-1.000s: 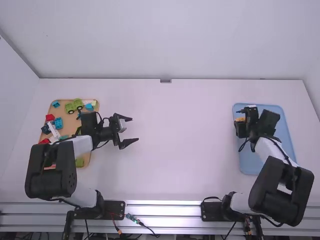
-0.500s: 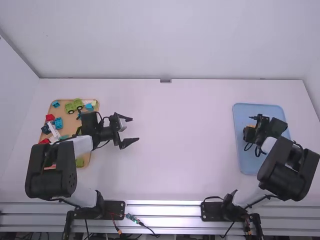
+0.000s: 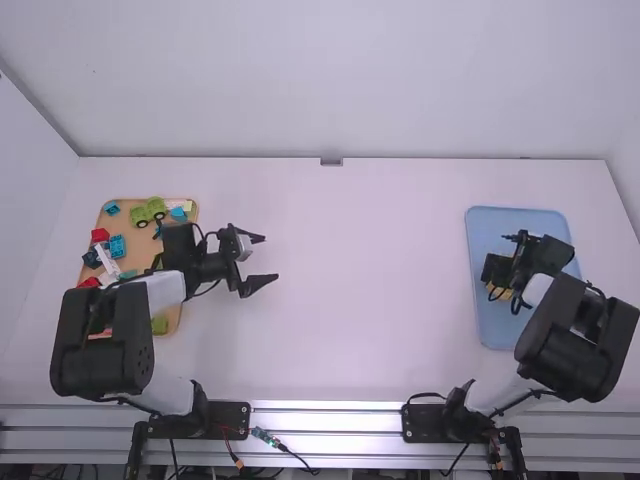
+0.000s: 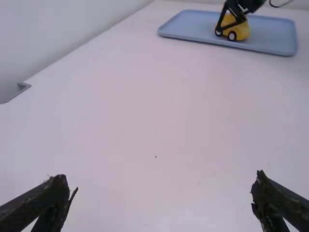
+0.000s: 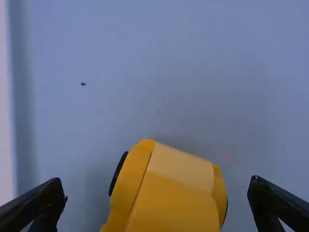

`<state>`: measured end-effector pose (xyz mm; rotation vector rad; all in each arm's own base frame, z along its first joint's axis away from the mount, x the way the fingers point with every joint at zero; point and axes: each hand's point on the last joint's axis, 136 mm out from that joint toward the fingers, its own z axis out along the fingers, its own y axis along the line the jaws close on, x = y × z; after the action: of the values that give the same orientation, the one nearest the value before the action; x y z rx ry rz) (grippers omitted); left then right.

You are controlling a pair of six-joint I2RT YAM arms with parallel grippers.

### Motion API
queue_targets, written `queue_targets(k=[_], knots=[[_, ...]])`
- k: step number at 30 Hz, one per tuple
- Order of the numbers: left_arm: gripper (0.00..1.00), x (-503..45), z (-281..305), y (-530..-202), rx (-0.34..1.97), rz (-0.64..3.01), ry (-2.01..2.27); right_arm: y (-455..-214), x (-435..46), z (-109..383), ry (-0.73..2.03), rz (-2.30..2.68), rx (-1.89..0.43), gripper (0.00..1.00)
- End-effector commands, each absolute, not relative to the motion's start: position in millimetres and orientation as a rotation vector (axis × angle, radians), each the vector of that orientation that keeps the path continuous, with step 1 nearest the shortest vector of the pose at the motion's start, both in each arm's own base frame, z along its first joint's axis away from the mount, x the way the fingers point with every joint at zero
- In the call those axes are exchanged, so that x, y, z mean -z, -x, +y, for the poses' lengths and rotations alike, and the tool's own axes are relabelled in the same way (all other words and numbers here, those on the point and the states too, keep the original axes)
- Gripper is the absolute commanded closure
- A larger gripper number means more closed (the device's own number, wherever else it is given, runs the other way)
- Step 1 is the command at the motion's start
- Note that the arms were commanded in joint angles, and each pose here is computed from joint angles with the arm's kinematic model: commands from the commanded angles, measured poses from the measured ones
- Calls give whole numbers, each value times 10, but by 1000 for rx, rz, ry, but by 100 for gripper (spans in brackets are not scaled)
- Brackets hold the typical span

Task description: Assemble lego blocks to make yellow taxi

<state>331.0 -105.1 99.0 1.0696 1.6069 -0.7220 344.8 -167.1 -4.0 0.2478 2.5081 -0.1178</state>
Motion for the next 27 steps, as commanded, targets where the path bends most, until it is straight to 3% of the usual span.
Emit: queue_targets(k=[1, 10, 14, 23, 27], knots=[[1, -977, -1050, -3346, 753, 1701, -976, -3469, -15, -1642, -256, 2521, 131, 1], [1, -865, -1224, -3599, 614, 1858, -884, -3507, -535, -1417, -256, 2569, 231, 1], [1, -965, -1286, -3713, 621, 1946, -742, -3556, -888, -1094, -141, 2545, 280, 1], [1, -1388, -1047, -3647, 436, 2057, -562, -3499, -1435, -143, 158, 2433, 184, 1], [1, -1636, -952, -3458, 373, 2079, -467, -3390, -1590, 174, 204, 2399, 120, 1]])
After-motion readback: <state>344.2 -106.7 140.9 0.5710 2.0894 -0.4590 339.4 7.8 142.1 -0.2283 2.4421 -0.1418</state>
